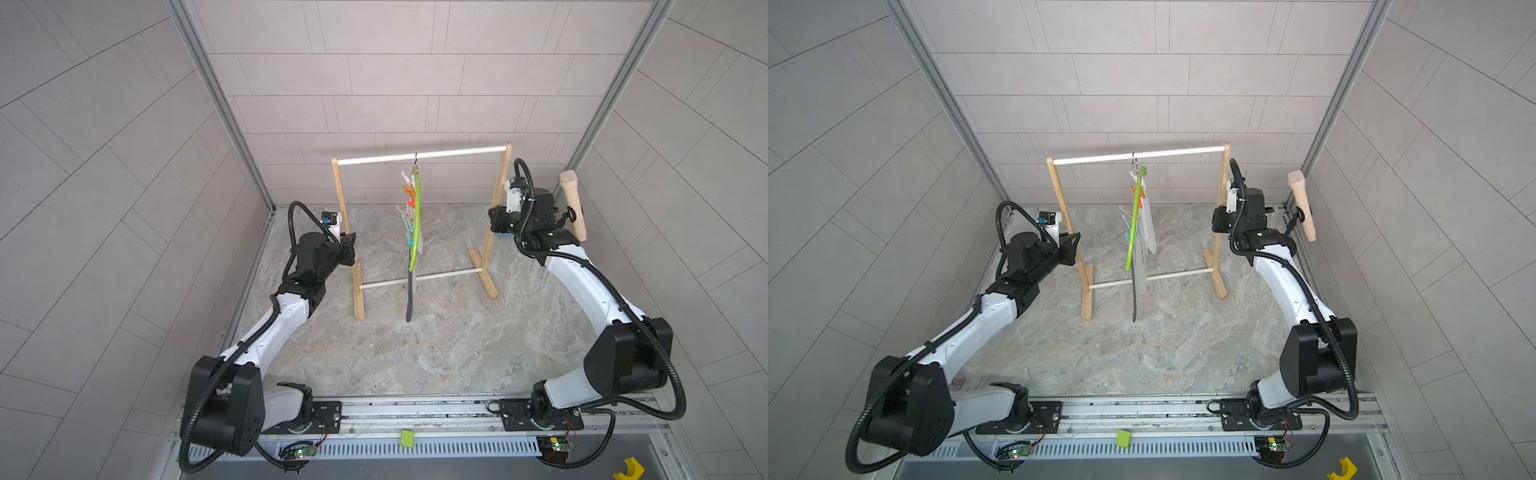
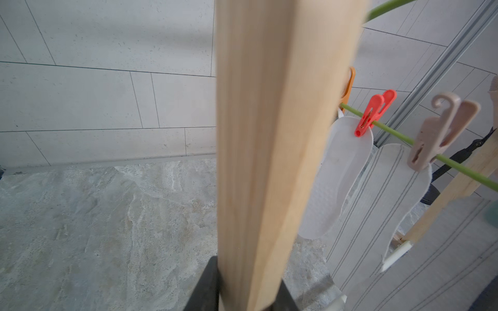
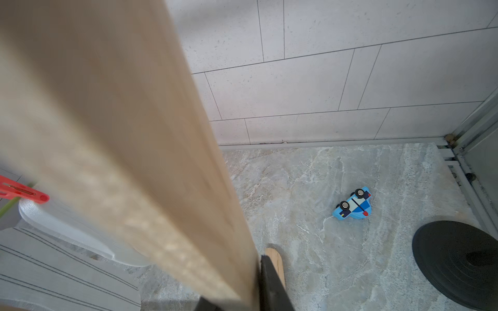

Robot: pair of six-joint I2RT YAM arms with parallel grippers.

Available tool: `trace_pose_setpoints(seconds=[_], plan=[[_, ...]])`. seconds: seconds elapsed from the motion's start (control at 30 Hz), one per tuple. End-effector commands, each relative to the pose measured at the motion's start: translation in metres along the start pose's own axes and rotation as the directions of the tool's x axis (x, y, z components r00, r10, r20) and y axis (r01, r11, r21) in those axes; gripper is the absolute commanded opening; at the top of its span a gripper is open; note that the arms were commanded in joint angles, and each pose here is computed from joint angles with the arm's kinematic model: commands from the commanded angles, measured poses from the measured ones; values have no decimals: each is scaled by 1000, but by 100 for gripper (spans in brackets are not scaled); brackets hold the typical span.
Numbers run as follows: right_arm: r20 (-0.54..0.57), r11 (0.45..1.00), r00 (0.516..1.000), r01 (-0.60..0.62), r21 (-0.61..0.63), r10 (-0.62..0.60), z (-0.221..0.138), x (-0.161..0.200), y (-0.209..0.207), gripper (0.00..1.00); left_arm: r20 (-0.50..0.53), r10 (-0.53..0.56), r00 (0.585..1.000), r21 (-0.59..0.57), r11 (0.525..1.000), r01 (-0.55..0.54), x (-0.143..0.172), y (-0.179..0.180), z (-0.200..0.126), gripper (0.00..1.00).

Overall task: Take the shoe insoles off the hanger
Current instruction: Adjust the clothesline at the center of the board.

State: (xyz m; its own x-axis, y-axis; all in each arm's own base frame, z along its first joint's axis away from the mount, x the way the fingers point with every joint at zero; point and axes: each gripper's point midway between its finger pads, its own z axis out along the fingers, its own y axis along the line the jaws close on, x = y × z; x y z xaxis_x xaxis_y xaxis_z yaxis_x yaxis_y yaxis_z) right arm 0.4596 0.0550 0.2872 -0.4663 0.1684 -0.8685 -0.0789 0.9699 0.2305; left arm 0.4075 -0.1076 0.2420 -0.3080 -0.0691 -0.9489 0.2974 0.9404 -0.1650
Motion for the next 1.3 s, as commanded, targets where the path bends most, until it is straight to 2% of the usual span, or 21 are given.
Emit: trace_pose_setpoints(seconds=[0.0, 0.17, 0.33, 0.5, 0.7, 0.83, 1.03, 1.27], plan=[[100, 997, 992, -69, -16, 70, -30, -20, 4, 4, -172, -59, 983, -61, 997, 49, 52, 13, 4, 3], [94, 996, 992, -88, -2, 88, -48, 4, -1, 4, -184, -59, 981, -68, 997, 47, 58, 15, 6, 8], [83, 996, 993, -92, 22, 90, -60, 24, -6, 5, -204, -69, 976, -73, 996, 55, 68, 16, 3, 8], [49, 996, 996, -80, 30, 78, -56, 36, -9, 5, -199, -93, 976, -95, 993, 75, 74, 18, -8, 10], [63, 997, 996, -72, 22, 70, -51, 33, -8, 5, -192, -108, 975, -127, 988, 85, 82, 23, -15, 11], [91, 998, 994, -58, 32, 55, -49, 33, -11, 5, -156, -96, 983, -159, 985, 71, 70, 29, -10, 7], [105, 998, 994, -47, 37, 42, -45, 30, -12, 5, -104, -48, 993, -185, 982, 28, 45, 34, 0, 7], [116, 999, 993, -35, 28, 32, -38, 27, -7, 5, -110, -32, 993, -193, 981, 10, 44, 38, 18, 8]])
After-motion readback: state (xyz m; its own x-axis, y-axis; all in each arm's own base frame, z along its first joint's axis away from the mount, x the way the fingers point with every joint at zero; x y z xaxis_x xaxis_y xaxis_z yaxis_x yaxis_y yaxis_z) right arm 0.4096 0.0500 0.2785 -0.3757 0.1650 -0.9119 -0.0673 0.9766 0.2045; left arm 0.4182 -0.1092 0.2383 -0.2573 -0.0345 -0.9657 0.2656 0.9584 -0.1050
